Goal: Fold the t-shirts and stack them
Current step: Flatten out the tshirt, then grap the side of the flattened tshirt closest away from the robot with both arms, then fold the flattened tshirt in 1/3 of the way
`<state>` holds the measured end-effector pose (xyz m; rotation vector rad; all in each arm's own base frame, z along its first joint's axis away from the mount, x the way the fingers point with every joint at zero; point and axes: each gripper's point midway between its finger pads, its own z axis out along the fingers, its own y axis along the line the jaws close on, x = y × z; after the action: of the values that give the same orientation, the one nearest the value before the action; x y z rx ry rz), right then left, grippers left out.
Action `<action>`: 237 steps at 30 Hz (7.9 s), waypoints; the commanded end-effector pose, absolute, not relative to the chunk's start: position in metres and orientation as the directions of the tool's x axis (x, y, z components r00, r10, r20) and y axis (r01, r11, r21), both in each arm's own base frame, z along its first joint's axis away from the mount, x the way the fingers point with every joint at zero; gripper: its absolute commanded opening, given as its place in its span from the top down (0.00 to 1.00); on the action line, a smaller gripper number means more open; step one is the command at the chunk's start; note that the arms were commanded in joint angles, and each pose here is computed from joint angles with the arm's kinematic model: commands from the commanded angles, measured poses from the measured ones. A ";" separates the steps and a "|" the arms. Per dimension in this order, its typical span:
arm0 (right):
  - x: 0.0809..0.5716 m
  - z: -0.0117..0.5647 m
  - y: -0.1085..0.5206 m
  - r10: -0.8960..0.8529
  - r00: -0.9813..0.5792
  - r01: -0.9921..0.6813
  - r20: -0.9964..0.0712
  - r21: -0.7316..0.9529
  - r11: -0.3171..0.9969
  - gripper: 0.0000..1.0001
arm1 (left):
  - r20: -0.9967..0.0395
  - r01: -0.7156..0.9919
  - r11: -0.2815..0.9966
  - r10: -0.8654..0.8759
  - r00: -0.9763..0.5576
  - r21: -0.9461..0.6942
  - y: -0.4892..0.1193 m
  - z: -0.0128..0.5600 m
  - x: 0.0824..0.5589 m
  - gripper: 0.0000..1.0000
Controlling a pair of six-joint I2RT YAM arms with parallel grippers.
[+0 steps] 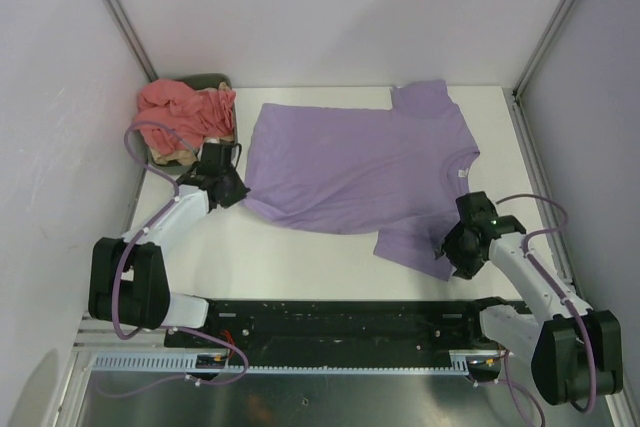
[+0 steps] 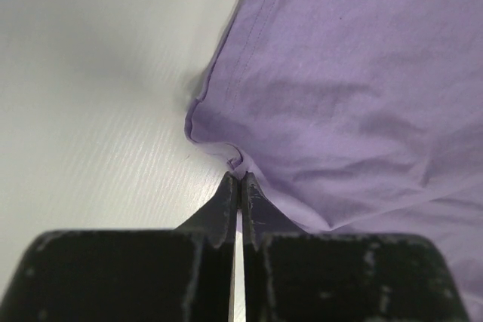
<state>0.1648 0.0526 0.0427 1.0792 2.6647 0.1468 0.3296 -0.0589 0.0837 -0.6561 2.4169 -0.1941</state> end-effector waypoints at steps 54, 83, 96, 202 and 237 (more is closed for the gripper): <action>0.127 0.141 0.019 0.722 -0.647 0.687 -0.245 0.224 0.691 1.00 | -0.467 -0.534 0.804 -0.590 -0.658 -0.262 -0.044 0.047 0.271 0.51; 0.180 0.150 0.007 0.668 -0.675 0.636 -0.314 0.211 0.742 1.00 | -0.400 -0.604 0.762 -0.641 -0.655 -0.232 -0.048 0.018 0.242 0.69; 0.188 0.151 0.002 0.615 -0.709 0.597 -0.345 0.171 0.784 1.00 | -0.499 -0.588 0.790 -0.586 -0.638 -0.175 -0.029 0.046 0.248 1.00; 0.435 0.131 0.002 0.448 -0.661 0.526 -0.602 0.054 0.849 1.00 | -0.559 -0.620 0.773 -0.575 -0.597 -0.132 -0.042 0.051 0.456 0.69; 0.432 0.144 -0.005 0.434 -0.645 0.532 -0.629 0.038 0.846 1.00 | -0.583 -0.614 0.784 -0.542 -0.605 -0.090 -0.031 0.058 0.448 0.97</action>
<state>0.4232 0.0023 0.1121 0.7095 2.4584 -0.1856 0.4409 -0.0424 0.0241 -0.8583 2.4647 0.1460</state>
